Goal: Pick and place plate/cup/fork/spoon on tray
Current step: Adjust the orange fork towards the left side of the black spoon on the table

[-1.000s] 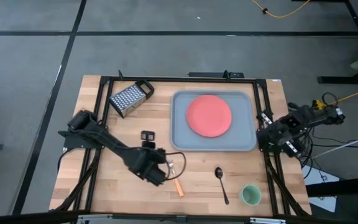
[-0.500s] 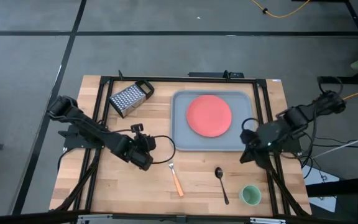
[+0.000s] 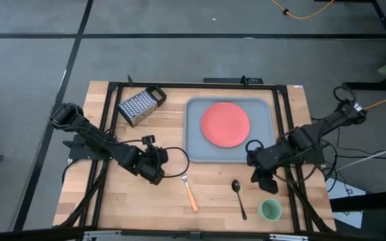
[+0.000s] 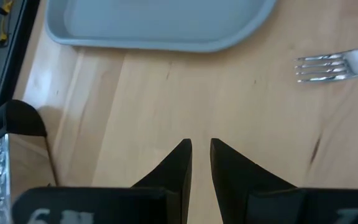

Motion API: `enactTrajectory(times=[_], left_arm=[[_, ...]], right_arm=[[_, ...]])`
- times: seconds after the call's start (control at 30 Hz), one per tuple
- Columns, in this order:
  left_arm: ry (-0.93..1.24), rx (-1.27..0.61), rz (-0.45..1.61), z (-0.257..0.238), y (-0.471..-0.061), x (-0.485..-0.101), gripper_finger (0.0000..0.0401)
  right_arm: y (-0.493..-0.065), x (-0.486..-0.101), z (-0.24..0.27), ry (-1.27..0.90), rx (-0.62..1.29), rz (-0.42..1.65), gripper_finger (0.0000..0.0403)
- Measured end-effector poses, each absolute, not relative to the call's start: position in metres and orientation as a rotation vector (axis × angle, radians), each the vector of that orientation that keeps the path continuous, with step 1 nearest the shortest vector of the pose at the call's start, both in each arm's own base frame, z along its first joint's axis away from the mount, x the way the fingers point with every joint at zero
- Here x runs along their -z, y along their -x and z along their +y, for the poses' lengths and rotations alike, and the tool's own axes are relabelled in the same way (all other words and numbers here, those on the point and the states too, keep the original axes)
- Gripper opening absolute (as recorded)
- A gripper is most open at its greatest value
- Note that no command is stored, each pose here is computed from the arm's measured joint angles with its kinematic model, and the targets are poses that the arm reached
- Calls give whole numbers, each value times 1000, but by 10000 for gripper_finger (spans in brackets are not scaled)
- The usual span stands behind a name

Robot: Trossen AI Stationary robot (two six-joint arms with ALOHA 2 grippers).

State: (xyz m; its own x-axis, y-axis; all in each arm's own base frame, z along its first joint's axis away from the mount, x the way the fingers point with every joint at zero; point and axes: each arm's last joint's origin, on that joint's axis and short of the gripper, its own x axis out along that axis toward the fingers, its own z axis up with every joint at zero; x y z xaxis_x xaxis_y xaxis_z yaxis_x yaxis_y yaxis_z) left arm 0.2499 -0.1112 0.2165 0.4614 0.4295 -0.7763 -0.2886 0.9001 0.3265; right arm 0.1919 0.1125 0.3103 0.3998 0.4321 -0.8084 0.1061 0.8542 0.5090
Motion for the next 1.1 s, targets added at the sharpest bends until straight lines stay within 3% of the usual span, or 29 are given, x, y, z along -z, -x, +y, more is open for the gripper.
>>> enactTrajectory(times=[0.2, 0.47, 0.73, 1.1], left_arm=[[-135, -438, 973, -112, -252, -217, 53], [-159, -364, 983, -127, -245, -217, 53], [-312, -298, 921, -155, -218, -207, 53], [-220, -240, 742, -116, -203, -175, 53]], right_arm=[[-194, -307, 117, -594, -133, 1160, 37], [-184, -306, 134, -640, -95, 1174, 93], [-170, -307, 152, -698, -167, 1259, 96], [-163, -307, 160, -660, -193, 1250, 97]])
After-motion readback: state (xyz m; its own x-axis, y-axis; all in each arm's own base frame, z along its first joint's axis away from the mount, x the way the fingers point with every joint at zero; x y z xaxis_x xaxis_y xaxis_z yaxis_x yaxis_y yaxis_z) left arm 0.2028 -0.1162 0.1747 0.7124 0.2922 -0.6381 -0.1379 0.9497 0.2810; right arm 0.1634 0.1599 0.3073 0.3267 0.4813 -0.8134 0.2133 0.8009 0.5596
